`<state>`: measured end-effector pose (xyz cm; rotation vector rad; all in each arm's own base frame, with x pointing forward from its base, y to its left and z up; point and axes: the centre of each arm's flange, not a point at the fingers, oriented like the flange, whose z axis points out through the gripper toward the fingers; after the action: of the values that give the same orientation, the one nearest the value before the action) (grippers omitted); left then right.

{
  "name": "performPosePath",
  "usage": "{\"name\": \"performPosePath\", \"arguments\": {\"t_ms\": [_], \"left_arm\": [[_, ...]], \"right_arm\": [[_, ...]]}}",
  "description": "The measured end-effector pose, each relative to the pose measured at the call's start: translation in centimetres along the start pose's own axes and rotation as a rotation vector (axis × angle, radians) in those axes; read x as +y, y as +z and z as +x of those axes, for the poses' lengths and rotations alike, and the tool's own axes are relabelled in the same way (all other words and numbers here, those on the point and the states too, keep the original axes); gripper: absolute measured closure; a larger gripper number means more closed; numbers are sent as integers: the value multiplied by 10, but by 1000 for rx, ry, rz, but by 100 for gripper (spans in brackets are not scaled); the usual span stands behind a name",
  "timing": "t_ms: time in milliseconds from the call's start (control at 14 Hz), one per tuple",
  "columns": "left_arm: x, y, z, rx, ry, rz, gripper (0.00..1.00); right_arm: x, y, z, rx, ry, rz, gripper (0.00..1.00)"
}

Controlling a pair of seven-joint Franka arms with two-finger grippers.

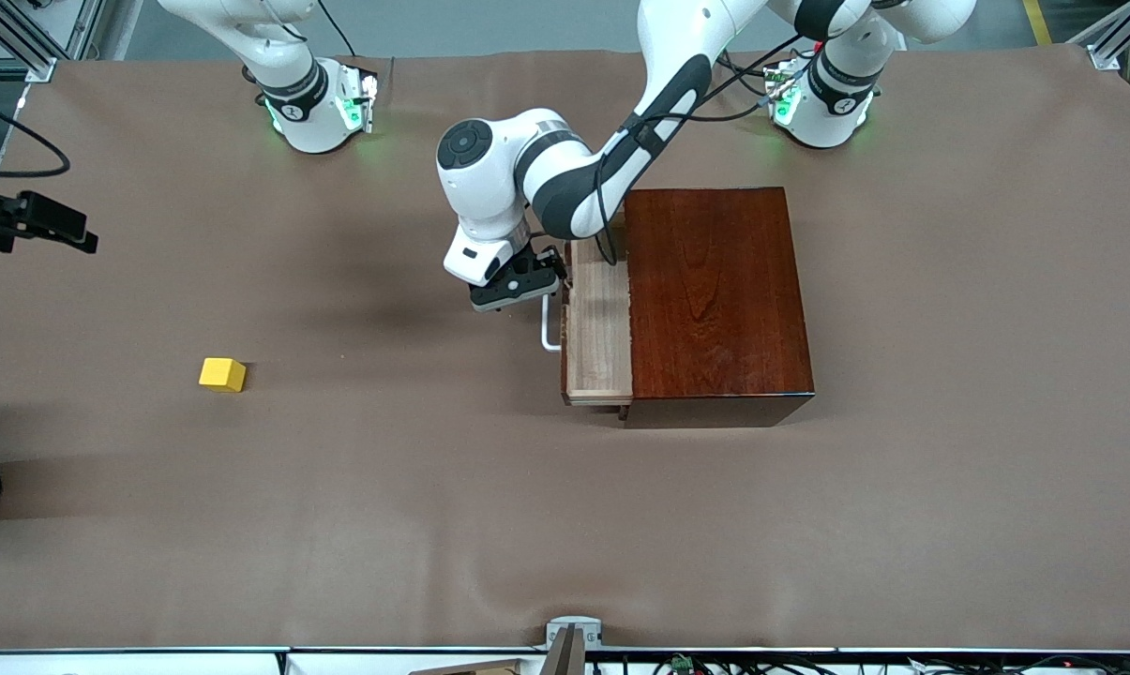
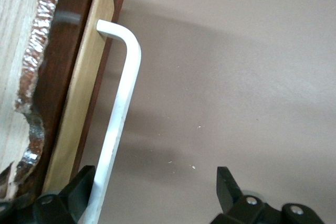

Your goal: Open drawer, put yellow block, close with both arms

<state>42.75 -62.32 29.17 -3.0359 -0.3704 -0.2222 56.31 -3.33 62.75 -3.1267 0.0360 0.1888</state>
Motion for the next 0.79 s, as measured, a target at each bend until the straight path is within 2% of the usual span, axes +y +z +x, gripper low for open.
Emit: {"name": "performPosePath", "arguments": {"t_ms": [786], "left_arm": [[11, -10, -10, 21, -4, -59, 0]], "right_arm": [[28, 42, 37, -16, 44, 8, 0]]}}
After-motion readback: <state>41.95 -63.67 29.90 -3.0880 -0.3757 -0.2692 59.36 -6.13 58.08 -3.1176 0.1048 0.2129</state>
